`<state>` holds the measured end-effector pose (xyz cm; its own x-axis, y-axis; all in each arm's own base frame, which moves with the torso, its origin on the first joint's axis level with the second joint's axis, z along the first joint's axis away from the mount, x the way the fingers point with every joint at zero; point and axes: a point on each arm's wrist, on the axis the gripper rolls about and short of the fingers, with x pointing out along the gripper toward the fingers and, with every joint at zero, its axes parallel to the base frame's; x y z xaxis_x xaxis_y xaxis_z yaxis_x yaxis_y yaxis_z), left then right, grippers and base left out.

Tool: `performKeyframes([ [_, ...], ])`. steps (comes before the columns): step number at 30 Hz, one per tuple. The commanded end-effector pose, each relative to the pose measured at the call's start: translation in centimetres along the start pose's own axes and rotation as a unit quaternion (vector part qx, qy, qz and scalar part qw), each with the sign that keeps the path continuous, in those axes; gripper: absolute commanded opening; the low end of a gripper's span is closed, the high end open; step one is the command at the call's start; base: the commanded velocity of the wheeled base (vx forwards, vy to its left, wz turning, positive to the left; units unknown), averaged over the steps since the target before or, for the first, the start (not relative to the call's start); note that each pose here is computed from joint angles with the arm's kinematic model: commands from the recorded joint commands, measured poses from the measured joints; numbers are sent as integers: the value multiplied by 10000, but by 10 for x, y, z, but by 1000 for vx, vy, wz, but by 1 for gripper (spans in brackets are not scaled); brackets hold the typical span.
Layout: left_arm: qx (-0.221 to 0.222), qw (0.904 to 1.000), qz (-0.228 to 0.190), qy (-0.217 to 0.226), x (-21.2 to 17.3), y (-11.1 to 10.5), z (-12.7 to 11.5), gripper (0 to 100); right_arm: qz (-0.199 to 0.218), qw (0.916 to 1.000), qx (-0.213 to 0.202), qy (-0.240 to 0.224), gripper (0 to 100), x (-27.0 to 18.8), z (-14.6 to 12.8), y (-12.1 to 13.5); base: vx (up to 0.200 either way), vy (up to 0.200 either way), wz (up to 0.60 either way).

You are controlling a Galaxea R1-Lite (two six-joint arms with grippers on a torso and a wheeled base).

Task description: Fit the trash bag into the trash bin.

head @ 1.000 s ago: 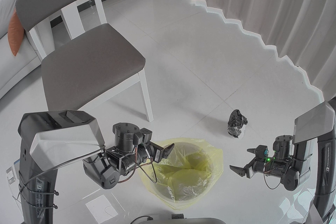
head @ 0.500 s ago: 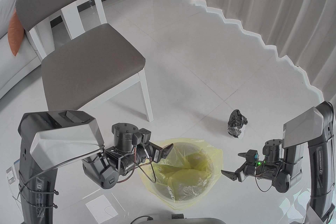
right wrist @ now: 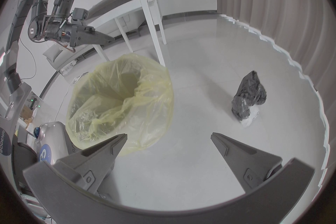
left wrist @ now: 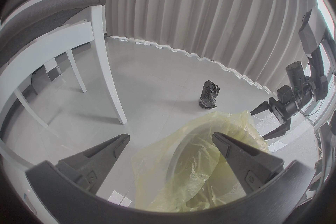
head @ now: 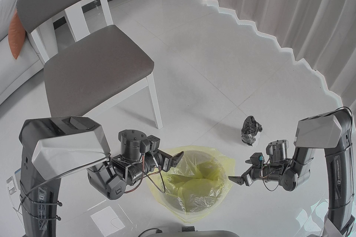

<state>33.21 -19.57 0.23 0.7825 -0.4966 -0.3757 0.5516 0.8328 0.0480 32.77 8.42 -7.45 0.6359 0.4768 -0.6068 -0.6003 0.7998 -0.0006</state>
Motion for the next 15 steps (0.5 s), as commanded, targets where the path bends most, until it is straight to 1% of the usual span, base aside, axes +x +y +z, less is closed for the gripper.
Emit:
performKeyframes([
  [1,-4,10000,8,-16,0,1,1,100,-31,9999,-49,-120,100,18,16,-11,0,0,0],
  [8,-12,10000,9,-24,1,1,1,100,-9,10000,-8,-15,100,31,24,-18,0,0,0],
  [9,-9,10000,2,-24,1,0,1,100,29,9999,24,96,100,35,29,-21,0,0,0],
  [15,-8,10000,3,-40,1,0,2,100,86,9993,107,348,100,40,37,-26,0,0,0],
])
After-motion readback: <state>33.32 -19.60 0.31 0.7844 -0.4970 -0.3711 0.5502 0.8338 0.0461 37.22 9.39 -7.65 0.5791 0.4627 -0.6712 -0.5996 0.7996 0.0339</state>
